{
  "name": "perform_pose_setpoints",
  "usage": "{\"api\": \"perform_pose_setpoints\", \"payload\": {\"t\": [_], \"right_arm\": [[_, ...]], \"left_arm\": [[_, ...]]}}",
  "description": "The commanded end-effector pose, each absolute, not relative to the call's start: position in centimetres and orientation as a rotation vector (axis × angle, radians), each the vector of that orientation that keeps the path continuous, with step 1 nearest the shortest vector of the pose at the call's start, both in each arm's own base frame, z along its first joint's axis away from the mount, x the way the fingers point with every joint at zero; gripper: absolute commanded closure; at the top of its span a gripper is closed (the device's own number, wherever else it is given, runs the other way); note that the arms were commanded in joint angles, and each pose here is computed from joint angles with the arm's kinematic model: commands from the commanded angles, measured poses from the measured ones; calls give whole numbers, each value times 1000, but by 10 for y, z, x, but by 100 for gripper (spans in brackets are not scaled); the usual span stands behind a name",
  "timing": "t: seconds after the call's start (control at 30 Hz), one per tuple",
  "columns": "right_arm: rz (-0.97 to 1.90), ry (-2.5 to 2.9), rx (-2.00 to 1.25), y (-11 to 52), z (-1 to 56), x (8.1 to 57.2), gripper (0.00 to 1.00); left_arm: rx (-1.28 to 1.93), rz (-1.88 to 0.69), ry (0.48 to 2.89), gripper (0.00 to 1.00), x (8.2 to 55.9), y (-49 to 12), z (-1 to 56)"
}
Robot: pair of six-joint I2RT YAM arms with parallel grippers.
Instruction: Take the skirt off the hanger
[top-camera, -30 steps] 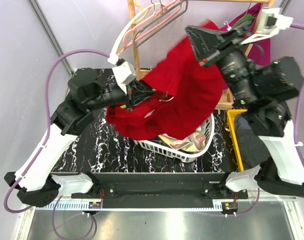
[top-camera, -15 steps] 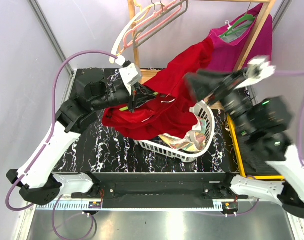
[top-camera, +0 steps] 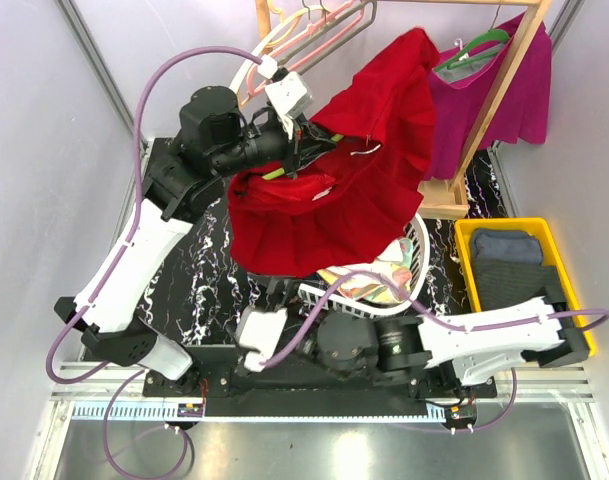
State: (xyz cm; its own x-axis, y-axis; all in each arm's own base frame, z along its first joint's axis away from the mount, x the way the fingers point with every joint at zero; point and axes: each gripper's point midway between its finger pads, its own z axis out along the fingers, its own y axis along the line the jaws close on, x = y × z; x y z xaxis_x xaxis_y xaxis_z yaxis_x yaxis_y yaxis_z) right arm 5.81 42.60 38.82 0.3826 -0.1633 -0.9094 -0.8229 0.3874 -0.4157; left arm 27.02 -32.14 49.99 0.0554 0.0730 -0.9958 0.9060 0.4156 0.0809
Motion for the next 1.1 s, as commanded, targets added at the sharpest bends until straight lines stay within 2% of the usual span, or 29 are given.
{"api": "perform_pose_setpoints", "payload": {"t": [0.0, 0.13, 0.2, 0.23, 0.33, 0.47, 0.7, 0.97, 1.0, 1.07], "right_arm": [[149, 979, -942, 388, 441, 105, 0], [15, 923, -795, 363, 462, 121, 0], [-69, 930, -764, 358, 431, 132, 0], [-44, 987, -556, 330, 436, 148, 0], [-2, 1181, -321, 307, 390, 180, 0], [43, 1246, -172, 301, 367, 206, 0], [16, 1161, -74, 330, 390, 255, 0], [127, 1090, -103, 397, 398, 264, 0], [132, 1085, -99, 399, 400, 265, 2], [136, 1076, -96, 402, 403, 266, 21]], "left_arm": [[887, -765, 1160, 100, 261, -309, 564], [865, -757, 1085, 100, 252, -301, 592], [834, -765, 1035, 100, 250, -299, 616], [806, -765, 957, 100, 240, -292, 647], [793, -764, 833, 100, 220, -283, 682], [799, -751, 703, 100, 195, -279, 704], [820, -814, 695, 100, 180, -285, 693], [831, -853, 657, 100, 161, -283, 699], [832, -858, 662, 100, 161, -284, 697], [834, -862, 658, 100, 157, -281, 697]]}}
